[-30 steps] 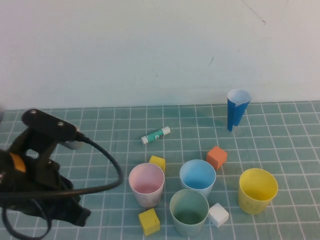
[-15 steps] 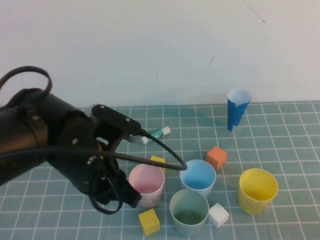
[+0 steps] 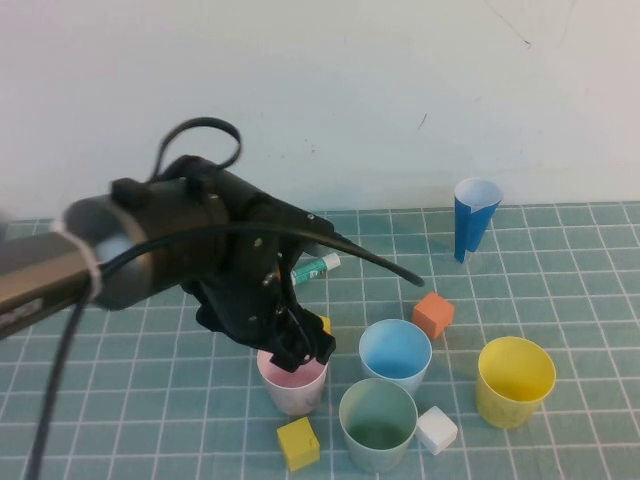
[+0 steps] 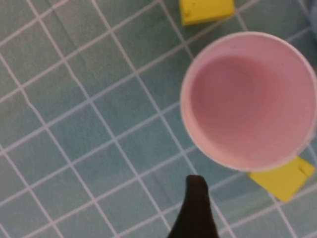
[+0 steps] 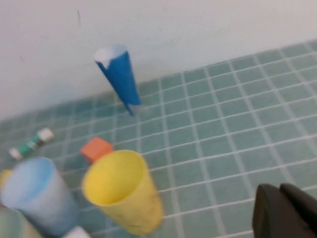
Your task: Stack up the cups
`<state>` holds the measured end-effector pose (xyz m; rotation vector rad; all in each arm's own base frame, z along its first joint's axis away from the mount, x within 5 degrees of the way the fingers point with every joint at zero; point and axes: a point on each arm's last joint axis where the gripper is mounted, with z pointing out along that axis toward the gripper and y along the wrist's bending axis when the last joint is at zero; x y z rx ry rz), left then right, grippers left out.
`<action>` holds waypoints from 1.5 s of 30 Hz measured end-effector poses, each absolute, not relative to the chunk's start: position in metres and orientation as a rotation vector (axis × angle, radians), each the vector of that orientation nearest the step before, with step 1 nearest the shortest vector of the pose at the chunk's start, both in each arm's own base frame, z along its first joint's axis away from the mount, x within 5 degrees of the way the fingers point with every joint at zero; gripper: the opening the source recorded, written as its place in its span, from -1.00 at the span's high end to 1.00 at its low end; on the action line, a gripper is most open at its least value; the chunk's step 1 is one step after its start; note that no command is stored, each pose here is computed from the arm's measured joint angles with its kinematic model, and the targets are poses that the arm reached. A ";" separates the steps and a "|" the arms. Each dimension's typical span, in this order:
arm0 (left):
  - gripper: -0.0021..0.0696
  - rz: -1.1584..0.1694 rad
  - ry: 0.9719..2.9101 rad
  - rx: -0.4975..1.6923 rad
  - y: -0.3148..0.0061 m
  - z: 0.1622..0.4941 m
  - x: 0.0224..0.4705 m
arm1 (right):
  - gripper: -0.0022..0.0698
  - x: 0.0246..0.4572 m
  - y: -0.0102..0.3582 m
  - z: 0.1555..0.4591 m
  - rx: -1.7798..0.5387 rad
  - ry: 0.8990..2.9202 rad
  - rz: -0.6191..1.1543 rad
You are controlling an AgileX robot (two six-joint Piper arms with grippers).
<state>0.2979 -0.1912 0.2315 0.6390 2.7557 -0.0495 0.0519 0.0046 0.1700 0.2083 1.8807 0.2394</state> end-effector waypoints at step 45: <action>0.91 -0.038 2.819 0.507 -0.172 0.168 0.369 | 0.95 0.051 0.016 0.172 0.389 1.849 0.553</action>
